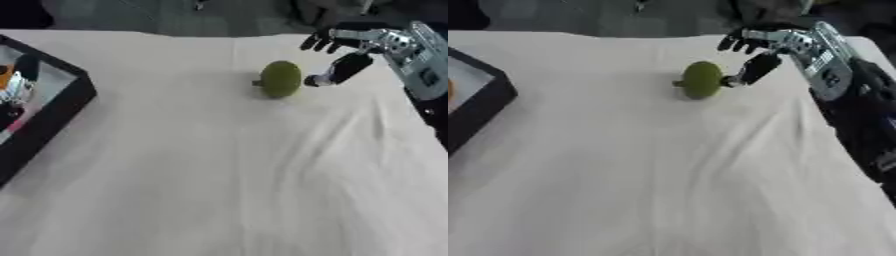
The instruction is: Pick up the objects with one hand, pass them to the other hand, and then place them into the box on the other side of the table.
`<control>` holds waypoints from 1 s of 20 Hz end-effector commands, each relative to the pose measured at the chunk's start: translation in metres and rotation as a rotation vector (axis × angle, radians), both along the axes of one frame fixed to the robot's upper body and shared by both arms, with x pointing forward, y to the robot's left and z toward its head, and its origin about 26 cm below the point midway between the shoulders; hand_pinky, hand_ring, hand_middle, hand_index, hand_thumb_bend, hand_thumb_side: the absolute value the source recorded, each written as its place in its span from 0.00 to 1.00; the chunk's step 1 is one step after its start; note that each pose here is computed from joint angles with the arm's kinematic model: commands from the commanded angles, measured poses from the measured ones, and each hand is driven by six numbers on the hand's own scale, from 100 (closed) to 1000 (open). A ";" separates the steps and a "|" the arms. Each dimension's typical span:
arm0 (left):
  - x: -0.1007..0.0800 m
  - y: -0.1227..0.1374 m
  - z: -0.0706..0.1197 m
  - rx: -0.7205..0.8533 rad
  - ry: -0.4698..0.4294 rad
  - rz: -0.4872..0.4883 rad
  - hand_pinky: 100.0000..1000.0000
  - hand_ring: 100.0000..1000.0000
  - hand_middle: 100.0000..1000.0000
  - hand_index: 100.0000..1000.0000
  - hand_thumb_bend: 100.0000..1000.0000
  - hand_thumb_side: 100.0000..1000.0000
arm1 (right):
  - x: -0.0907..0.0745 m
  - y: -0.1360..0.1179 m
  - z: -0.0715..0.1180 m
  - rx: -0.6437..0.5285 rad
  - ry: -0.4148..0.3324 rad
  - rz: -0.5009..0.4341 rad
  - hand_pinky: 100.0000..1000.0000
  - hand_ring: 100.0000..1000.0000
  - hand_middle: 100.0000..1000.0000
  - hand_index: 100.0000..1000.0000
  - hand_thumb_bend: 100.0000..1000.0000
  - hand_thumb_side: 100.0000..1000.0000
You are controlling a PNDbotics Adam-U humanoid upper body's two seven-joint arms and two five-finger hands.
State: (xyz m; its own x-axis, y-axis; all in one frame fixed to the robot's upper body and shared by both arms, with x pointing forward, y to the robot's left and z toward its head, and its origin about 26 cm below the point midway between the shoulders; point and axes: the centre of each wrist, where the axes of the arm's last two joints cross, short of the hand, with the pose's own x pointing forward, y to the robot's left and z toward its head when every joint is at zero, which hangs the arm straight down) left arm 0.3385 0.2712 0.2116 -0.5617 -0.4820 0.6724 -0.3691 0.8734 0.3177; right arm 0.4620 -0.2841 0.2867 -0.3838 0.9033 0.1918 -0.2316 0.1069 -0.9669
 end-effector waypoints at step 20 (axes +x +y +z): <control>-0.002 -0.007 0.011 0.010 -0.034 -0.029 0.67 0.81 0.69 0.75 0.39 0.42 | 0.014 0.004 0.005 0.075 -0.056 -0.022 0.85 0.90 0.86 0.87 0.47 0.17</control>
